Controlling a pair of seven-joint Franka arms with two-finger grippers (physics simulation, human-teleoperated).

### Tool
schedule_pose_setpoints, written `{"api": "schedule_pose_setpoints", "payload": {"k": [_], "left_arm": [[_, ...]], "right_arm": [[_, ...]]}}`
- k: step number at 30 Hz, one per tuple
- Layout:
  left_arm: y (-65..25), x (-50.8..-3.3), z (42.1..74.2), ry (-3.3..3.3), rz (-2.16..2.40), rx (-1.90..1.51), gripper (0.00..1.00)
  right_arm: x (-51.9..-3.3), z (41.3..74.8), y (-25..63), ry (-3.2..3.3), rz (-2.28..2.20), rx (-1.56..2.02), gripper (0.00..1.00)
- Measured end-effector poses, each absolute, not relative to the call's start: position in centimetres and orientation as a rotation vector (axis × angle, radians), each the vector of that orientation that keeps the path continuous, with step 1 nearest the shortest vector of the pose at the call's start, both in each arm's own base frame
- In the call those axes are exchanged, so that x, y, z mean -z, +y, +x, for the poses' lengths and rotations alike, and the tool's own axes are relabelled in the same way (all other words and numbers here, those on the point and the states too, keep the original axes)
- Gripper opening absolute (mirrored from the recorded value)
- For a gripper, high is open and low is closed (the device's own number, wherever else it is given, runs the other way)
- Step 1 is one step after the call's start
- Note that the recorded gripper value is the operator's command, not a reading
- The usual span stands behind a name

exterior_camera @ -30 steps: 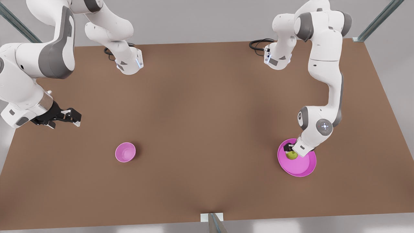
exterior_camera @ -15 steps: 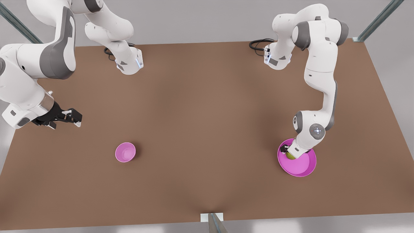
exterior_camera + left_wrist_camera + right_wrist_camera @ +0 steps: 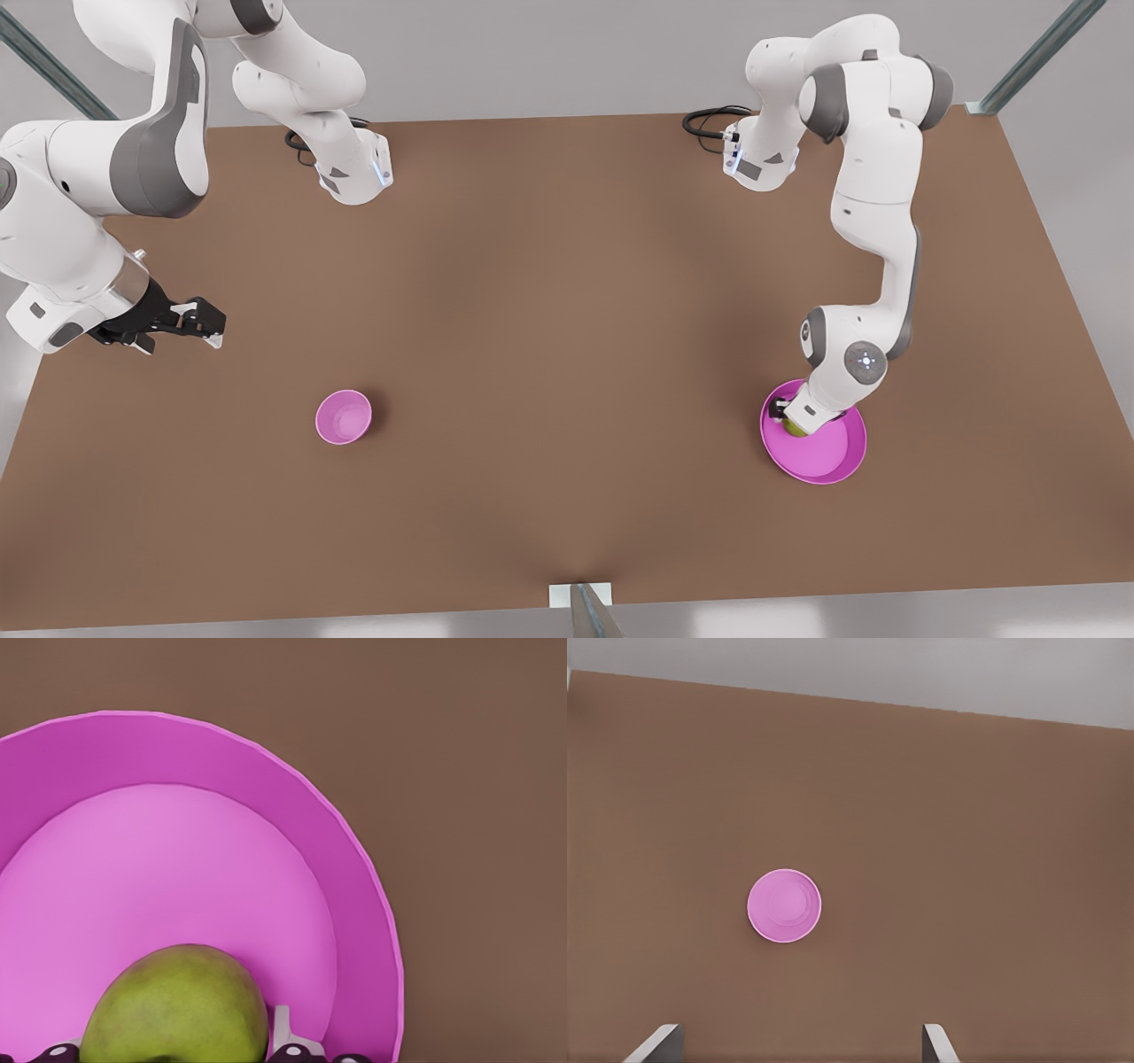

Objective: Use the left arm to pick up the apple from the plate, transfer it to the gripper of the right arm, and then use the right arm to place it into the bowl

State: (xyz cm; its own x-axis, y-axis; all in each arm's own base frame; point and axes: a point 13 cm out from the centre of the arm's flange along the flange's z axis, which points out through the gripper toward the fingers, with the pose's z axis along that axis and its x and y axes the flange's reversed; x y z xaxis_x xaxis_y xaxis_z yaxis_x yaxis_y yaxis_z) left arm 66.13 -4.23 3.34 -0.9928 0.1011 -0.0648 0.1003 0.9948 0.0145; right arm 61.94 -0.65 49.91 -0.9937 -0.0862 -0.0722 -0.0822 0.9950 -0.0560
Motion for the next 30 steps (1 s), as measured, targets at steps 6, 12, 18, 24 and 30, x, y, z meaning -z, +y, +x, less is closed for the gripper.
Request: {"api": "schedule_pose_setpoints", "payload": {"k": [6, 12, 18, 24, 30], "left_arm": [[-4.4, -3.3, 66.4, 3.062, 0.161, -0.019, 0.82], [-4.5, -4.9, 67.7, 3.031, 0.162, -0.015, 0.81], [-4.4, -4.8, 67.7, 3.032, 0.162, -0.017, 0.76], [-4.4, -4.6, 67.6, 3.035, 0.161, -0.019, 0.74], [-4.5, -3.9, 67.3, 3.045, 0.161, -0.02, 0.74]], "right_arm": [[-49.9, 61.9, -0.6, 3.063, -0.131, 0.081, 1.0], [-49.9, 62.0, -0.6, 3.063, -0.13, 0.081, 1.0], [-49.9, 62.0, -0.6, 3.062, -0.131, 0.081, 1.0], [-49.9, 62.0, -0.6, 3.062, -0.131, 0.081, 1.0], [-49.9, 62.0, -0.6, 3.062, -0.13, 0.081, 1.0]]}}
